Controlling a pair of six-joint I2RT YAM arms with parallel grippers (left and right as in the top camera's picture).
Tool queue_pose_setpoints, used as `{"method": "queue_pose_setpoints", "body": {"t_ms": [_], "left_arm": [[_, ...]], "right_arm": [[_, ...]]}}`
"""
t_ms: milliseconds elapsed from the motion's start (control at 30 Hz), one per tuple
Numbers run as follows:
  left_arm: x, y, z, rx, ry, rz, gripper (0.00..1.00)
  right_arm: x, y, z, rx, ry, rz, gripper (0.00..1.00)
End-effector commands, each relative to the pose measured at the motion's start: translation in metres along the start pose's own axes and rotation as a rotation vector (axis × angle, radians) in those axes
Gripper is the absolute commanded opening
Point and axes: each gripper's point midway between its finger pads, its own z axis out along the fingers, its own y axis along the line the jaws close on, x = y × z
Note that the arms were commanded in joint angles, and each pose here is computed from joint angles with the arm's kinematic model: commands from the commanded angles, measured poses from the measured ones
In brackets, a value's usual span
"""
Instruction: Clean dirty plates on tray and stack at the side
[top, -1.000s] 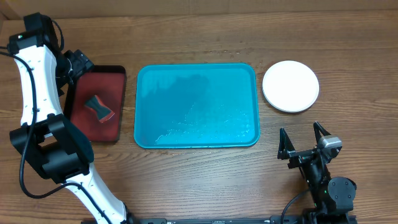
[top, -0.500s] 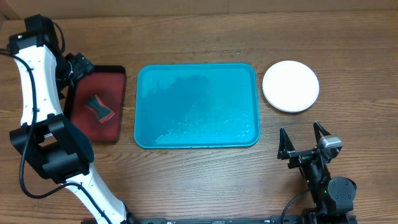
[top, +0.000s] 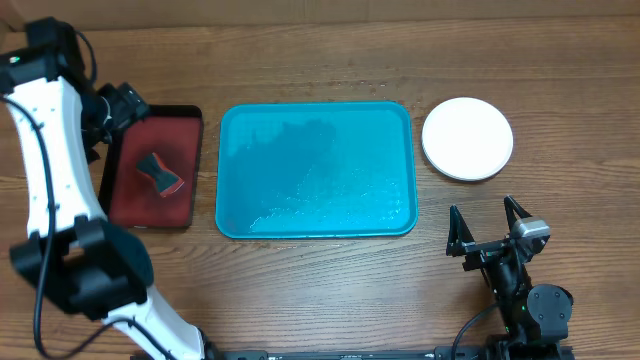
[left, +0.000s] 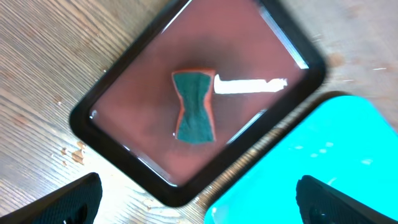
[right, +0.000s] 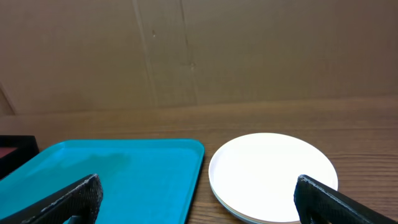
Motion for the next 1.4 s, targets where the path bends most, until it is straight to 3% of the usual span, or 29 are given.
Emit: {"method": "queue_pose_setpoints", "body": {"t_ms": [0,167,467,633,1067,1367], "left_arm": [[0.008,-0.014,-0.049,0.094,-0.093,0.039,1.00],[0.025,-0.034,-0.087,0.155,-0.175,0.133,1.00],[0.068,-0.081,-0.155,0.272,-0.357,0.479,1.00],[0.083,-0.082,-0.175,0.301,-0.407,0.546,1.00],[0.103,-0.069,-0.122,0.385,-0.572,0.529,1.00],[0.155,-0.022,-0.109,0.464,-0.743,0.509,1.00]], "right_arm": [[0.002,-0.001,0.000,0.007,-0.004,-0.003,1.00],[0.002,-0.001,0.000,0.006,-0.004,-0.004,1.00],[0.002,-0.001,0.000,0.007,-0.004,-0.004,1.00],[0.002,-0.001,0.000,0.007,-0.004,-0.003,1.00],[0.002,-0.001,0.000,0.007,-0.004,-0.003,1.00],[0.002,-0.001,0.000,0.006,-0.004,-0.003,1.00]]}}
